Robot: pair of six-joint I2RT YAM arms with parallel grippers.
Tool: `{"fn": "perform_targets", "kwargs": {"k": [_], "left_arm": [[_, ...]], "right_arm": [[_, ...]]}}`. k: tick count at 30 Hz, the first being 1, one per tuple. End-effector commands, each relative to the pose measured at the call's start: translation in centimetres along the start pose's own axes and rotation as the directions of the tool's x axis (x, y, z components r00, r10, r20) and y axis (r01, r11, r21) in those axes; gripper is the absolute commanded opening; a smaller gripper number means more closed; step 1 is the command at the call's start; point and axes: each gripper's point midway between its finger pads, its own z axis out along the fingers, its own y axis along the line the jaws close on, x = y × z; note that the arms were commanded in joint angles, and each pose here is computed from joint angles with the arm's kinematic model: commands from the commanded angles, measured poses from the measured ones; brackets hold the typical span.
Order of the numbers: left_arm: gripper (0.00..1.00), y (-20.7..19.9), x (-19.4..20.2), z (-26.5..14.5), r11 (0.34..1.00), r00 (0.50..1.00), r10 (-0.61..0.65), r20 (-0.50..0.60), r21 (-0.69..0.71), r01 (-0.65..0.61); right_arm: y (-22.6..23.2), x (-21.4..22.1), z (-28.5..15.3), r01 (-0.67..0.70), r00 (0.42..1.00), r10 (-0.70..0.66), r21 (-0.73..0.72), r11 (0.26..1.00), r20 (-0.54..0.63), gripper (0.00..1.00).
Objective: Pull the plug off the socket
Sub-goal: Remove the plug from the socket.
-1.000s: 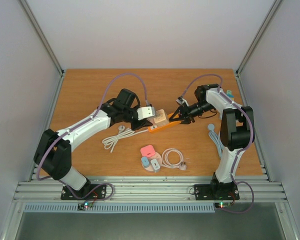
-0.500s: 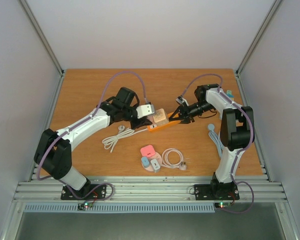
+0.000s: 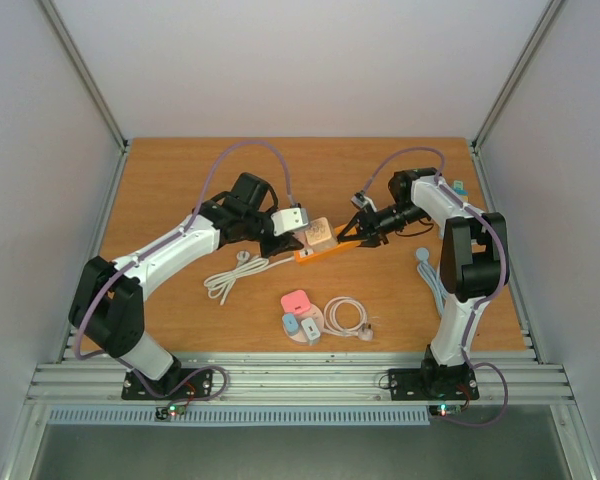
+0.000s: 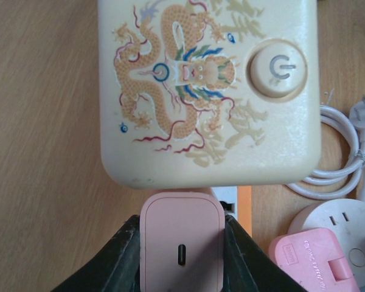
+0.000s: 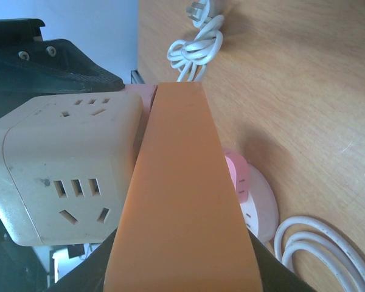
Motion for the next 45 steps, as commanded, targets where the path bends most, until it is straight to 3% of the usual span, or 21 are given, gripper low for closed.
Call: {"fn": "perform_targets", "kwargs": {"k": [1,12,15,19,27,36,45], "left_arm": [[0.01,1.7,-0.3,0.1,0.996,1.0,0.008,-0.011,-0.091,-0.009],[0.0,-0.7,-0.6,-0.6,0.999,0.999,0.024,0.026,0.021,-0.025],[0.0,-2.3,-0.3,-0.9,0.993,0.997,0.055,0.052,0.098,-0.059],[0.0,-2.5,0.2,-0.8,0.989,0.993,0.105,0.049,0.098,-0.11],[0.0,1.2,0.1,-0.5,0.998,1.0,-0.012,-0.008,-0.06,0.011],[0.0,-1.4,-0.3,-1.4,0.99,0.998,-0.05,0.05,0.132,0.043],[0.0,1.2,0.2,-1.3,0.999,0.999,-0.001,0.032,-0.053,0.003]], "right_arm": [[1.6,-0.8,-0.4,0.049,0.998,-0.047,-0.046,0.998,0.037,0.01],[1.5,-0.7,-0.4,0.052,0.998,-0.051,-0.039,0.998,0.036,0.01],[1.5,-0.7,-0.4,0.05,0.998,-0.049,-0.041,0.998,0.035,0.01],[1.5,-0.7,-0.4,0.048,0.998,-0.047,-0.041,0.998,0.033,0.01],[0.8,-0.8,-0.4,0.044,0.998,-0.044,-0.004,0.999,0.035,0.01],[0.8,-0.7,-0.4,0.051,0.998,-0.051,0.003,0.999,0.036,0.01],[0.8,-0.8,-0.4,0.04,0.999,-0.04,-0.007,0.999,0.036,0.01]]}}
